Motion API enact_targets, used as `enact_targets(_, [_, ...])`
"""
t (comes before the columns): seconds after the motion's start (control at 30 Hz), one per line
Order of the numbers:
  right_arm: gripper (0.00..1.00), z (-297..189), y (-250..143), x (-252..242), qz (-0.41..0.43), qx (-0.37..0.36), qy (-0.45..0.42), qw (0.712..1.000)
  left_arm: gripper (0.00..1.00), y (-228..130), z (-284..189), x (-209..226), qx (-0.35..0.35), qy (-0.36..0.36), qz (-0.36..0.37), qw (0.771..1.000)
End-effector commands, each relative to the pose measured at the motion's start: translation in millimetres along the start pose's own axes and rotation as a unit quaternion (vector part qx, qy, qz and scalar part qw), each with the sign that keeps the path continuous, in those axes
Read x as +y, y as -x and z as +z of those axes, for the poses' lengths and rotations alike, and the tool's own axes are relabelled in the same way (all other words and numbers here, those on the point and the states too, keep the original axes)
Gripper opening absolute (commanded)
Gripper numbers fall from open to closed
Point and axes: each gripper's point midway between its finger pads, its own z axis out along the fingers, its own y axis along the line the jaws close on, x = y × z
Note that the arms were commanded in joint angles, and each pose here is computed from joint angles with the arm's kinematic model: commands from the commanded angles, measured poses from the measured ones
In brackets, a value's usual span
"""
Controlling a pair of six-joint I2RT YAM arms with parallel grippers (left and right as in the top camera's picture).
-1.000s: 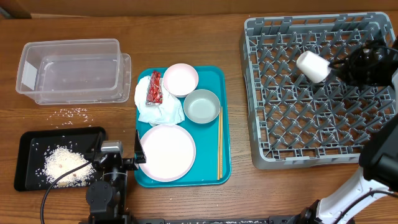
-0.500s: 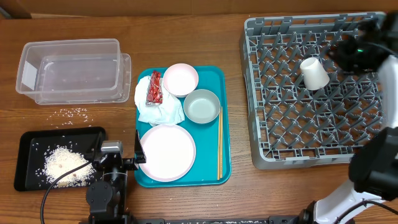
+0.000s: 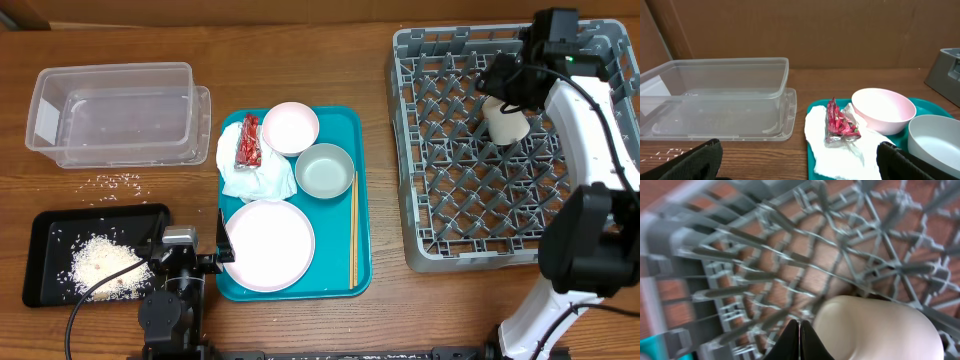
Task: Sort waste into correct bins and load items into the dishwasher
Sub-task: 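Set the cup upside down in the rack and release it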
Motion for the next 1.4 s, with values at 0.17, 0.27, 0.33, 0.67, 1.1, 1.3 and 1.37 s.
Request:
enact_targets(0.17, [0.04, 1, -4, -43, 0.042, 0.006, -0.092, 0.995, 1.00, 0, 0, -2, -0.002, -0.003, 0.010, 1.000])
enact_targets(0.27, [0.04, -8, -6, -53, 0.050, 0.019, -0.106, 0.993, 1.00, 0, 0, -2, -0.002, -0.003, 0.010, 1.000])
enact_targets(0.33, [0.04, -17, -5, -57, 0.054, 0.023, -0.110, 0.992, 1.00, 0, 0, -2, -0.002, -0.003, 0.010, 1.000])
enact_targets(0.67, [0.04, -81, -4, -37, 0.062, 0.009, -0.073, 0.995, 1.00, 0, 0, -2, -0.002, -0.003, 0.010, 1.000])
enact_targets(1.1, [0.09, -67, 27, -8, 0.039, -0.061, -0.028, 0.997, 1.00, 0, 0, -2, -0.002, -0.003, 0.010, 1.000])
enact_targets(1.3, [0.04, -34, 23, -14, 0.041, -0.038, -0.037, 0.998, 1.00, 0, 0, -2, -0.002, -0.003, 0.010, 1.000])
enact_targets(1.37, [0.04, -20, 17, -17, 0.042, -0.021, -0.043, 0.998, 1.00, 0, 0, -2, -0.002, -0.003, 0.010, 1.000])
